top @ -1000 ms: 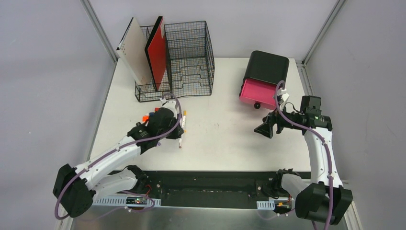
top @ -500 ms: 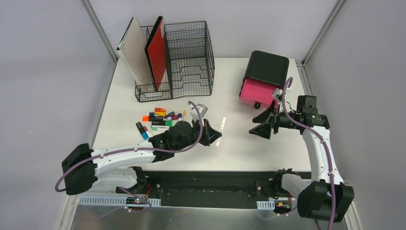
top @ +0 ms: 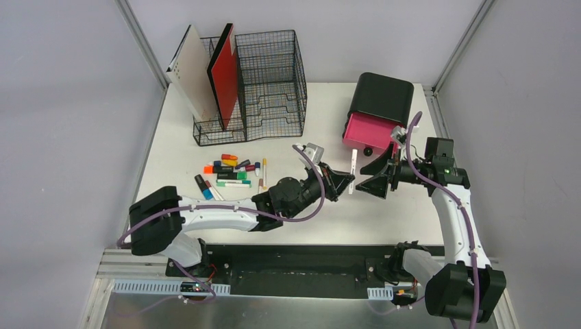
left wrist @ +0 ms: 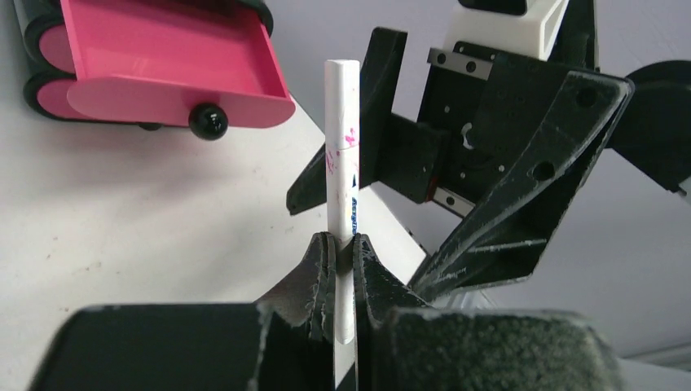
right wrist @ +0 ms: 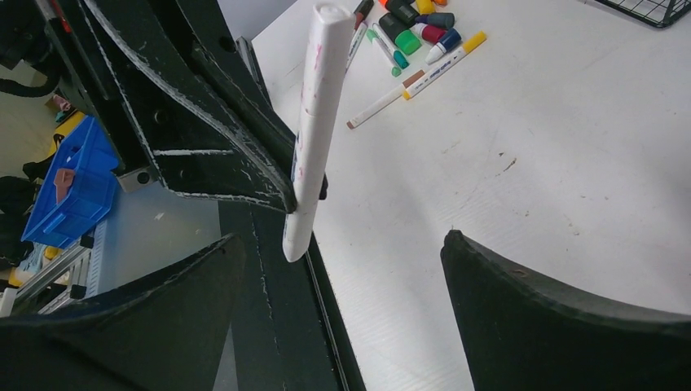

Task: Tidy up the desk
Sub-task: Pick up the stationery from the center of the board.

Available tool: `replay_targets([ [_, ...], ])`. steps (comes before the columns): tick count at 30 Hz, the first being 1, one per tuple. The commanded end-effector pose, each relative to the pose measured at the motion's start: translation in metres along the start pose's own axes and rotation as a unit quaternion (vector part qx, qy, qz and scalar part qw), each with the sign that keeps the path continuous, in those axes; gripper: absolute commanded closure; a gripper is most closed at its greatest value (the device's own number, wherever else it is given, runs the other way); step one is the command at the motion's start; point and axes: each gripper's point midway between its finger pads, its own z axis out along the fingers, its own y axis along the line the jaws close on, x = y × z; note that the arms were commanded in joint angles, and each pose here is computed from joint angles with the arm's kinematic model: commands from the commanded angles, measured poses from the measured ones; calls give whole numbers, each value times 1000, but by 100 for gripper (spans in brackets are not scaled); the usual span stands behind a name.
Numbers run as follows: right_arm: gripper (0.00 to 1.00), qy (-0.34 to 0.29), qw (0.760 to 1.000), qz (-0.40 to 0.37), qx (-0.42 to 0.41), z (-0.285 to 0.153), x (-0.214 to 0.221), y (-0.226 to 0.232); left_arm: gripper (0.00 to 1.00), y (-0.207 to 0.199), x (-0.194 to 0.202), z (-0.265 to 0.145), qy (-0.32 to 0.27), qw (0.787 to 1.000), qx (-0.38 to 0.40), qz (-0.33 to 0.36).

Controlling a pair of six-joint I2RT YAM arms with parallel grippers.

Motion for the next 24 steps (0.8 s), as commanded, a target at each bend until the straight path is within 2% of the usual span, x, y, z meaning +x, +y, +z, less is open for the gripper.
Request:
replay_targets([
  [1,7,-9,1000,-14,-16,3,-5,2,100,-25,-34,14,-79,997,18,-12],
  [6,11,-8,1000,-11,-26,5,-4,4,100,-28,-34,21,-92,996,18,-10],
  [15,31,-2,1000,-4,-30,7,-2,4,100,-38,-34,27,-105,994,34,-12],
  [18,41,-1,1000,-3,-30,7,-2,3,100,-40,-34,27,-109,993,39,-12],
  [24,76,3,1000,-8,-26,8,-3,2,100,-40,-31,27,-105,993,44,-11],
])
